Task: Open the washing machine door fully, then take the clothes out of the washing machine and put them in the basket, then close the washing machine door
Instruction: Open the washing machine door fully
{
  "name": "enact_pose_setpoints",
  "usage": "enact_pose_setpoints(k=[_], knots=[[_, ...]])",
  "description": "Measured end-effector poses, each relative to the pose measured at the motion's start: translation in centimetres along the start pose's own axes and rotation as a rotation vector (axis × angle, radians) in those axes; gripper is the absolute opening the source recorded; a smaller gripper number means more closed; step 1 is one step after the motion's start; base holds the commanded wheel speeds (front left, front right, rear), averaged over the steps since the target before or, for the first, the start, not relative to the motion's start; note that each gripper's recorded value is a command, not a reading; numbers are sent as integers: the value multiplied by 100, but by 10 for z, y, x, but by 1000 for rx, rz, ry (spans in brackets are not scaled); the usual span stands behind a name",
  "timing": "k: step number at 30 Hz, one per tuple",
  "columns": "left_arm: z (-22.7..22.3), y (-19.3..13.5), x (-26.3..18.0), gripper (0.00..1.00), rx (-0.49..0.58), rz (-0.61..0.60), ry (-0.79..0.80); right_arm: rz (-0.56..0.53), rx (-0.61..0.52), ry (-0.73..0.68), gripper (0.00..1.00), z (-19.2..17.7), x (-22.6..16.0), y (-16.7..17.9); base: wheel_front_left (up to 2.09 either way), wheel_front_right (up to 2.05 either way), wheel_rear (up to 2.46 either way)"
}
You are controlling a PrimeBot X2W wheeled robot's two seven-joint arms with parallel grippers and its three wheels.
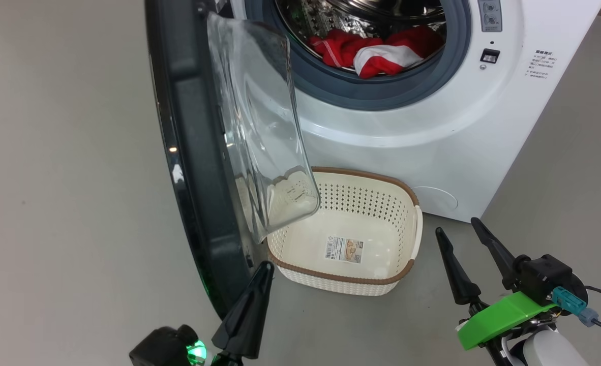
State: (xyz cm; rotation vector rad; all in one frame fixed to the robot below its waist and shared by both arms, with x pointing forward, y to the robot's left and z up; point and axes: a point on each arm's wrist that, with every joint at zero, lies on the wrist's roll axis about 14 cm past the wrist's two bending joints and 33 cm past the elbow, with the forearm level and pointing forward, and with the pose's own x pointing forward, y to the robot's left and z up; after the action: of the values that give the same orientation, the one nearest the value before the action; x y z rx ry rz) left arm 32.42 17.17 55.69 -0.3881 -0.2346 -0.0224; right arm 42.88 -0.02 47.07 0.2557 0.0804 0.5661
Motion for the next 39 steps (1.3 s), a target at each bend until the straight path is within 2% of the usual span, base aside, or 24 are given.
enact_pose_setpoints(k=[7, 14, 27, 32, 35, 39], knots=[[-17, 24, -6, 0, -20, 77, 54, 1, -1, -3, 100, 1, 0, 0, 0, 0, 0], [-11, 42, -7, 0, -20, 139, 33, 5, -3, -9, 100, 3, 1, 2, 0, 0, 0], [27, 127, -32, 0, 94, 425, -56, 16, 8, -1, 100, -1, 5, 4, 0, 0, 0], [35, 152, -40, 0, 119, 498, -69, 12, 13, 1, 100, -3, 5, 2, 0, 0, 0], [41, 167, -40, 0, 184, 526, -63, 7, 18, 6, 100, -6, 5, 0, 0, 0, 0], [44, 190, -39, 0, 204, 575, -60, -3, 26, 17, 100, -11, 5, -5, 0, 0, 0]])
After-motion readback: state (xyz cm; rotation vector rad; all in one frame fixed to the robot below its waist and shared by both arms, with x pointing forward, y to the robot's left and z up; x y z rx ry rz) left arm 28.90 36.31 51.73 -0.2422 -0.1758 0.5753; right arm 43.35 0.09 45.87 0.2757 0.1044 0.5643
